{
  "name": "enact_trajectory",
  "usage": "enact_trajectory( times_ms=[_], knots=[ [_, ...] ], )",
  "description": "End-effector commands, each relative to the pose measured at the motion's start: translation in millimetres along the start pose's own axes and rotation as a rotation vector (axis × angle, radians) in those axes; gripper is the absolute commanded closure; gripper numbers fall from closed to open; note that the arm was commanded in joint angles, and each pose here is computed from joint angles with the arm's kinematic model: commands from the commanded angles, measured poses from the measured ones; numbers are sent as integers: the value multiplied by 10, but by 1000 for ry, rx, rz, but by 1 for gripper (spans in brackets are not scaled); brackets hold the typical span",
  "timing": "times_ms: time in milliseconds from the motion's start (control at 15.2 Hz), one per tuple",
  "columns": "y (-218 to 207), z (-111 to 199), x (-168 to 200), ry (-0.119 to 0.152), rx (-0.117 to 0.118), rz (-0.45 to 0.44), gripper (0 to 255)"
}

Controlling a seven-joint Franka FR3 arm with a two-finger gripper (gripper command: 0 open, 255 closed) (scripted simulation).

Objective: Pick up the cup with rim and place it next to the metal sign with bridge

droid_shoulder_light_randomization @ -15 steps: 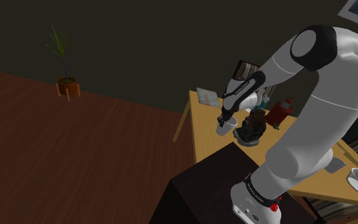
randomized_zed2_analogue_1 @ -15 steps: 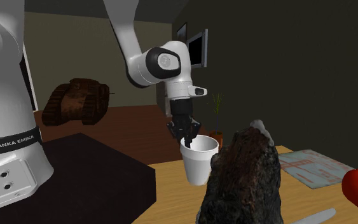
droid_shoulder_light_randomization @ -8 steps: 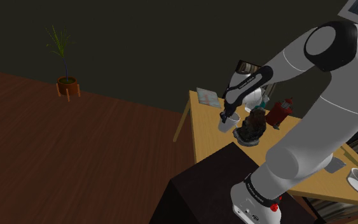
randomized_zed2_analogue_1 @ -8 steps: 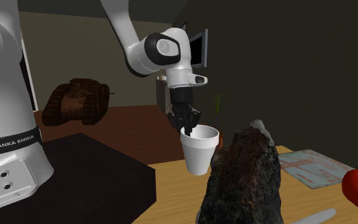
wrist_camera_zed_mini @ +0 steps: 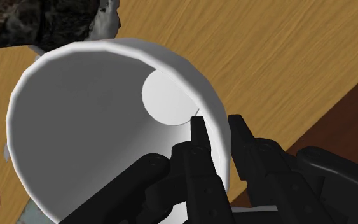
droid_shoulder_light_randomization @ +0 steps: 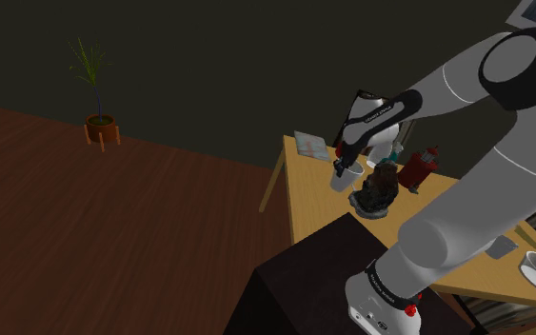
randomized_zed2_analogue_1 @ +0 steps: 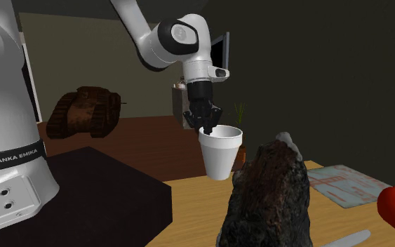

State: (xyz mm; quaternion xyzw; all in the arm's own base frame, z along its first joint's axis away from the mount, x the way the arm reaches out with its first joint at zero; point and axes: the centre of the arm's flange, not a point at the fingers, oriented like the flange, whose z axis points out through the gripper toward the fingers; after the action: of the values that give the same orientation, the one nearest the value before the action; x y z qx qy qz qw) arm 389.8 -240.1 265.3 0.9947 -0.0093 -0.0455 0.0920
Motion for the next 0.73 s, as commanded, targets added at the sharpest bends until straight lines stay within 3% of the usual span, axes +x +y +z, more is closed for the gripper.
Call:
enact_trajectory(
  times_ms=[0,660],
  knots=[
    [30,-102,-14,0,0,0,255],
    [127,-619,-61,0,0,0,255]
  ],
)
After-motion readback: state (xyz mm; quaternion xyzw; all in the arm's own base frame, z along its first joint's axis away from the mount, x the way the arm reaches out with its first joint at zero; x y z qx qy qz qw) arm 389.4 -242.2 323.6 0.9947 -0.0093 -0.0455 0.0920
